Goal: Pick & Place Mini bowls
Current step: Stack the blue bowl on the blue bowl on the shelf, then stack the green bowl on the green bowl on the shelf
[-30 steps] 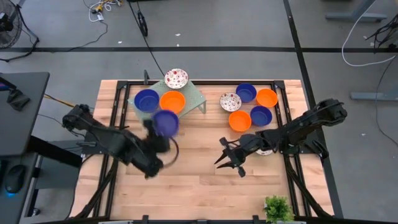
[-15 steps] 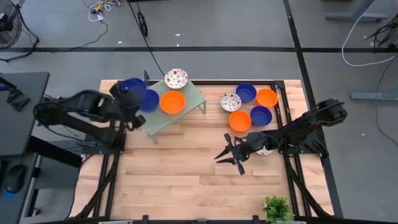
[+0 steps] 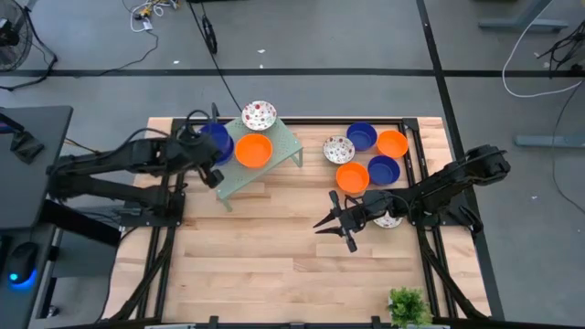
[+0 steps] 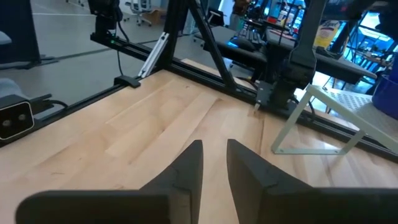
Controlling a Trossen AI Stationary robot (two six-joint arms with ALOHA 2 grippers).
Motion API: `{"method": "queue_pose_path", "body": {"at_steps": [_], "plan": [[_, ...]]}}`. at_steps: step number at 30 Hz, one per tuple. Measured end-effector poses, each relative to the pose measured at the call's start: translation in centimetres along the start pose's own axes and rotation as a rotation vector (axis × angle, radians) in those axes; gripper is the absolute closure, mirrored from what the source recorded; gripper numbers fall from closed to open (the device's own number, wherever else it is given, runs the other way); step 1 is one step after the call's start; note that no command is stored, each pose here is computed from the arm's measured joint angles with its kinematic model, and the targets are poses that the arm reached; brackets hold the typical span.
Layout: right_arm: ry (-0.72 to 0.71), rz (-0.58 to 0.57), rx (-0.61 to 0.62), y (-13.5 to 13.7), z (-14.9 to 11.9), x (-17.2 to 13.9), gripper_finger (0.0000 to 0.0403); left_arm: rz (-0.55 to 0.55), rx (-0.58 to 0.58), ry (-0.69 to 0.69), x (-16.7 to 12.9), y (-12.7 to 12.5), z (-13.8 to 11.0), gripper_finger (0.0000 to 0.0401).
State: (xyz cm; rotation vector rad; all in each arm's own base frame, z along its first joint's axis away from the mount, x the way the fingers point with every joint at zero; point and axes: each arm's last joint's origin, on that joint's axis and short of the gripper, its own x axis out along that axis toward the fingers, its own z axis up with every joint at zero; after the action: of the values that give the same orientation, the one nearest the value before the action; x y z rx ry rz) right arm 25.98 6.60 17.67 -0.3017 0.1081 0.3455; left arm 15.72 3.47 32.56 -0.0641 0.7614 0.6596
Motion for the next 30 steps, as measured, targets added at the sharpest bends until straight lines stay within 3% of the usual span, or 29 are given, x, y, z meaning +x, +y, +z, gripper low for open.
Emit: {"method": "queue_pose_path", "body": {"at_steps": [9,18,30], "plan": [[0.015,0.005,0.001,0.0,-0.2,0.0,0.0328,-0.013,-0.042,0.081,2.1,0.4,0.5,0.0387],[0.017,0.005,0.001,0.1,-0.2,0.0,0.0328,-0.04,-0.027,0.158,3.8,-0.3,0.6,0.0358],[0.018,0.006,0.002,0.1,-0.2,0.0,0.0328,-0.035,-0.039,0.195,1.5,0.5,1.7,0.0238]]}}
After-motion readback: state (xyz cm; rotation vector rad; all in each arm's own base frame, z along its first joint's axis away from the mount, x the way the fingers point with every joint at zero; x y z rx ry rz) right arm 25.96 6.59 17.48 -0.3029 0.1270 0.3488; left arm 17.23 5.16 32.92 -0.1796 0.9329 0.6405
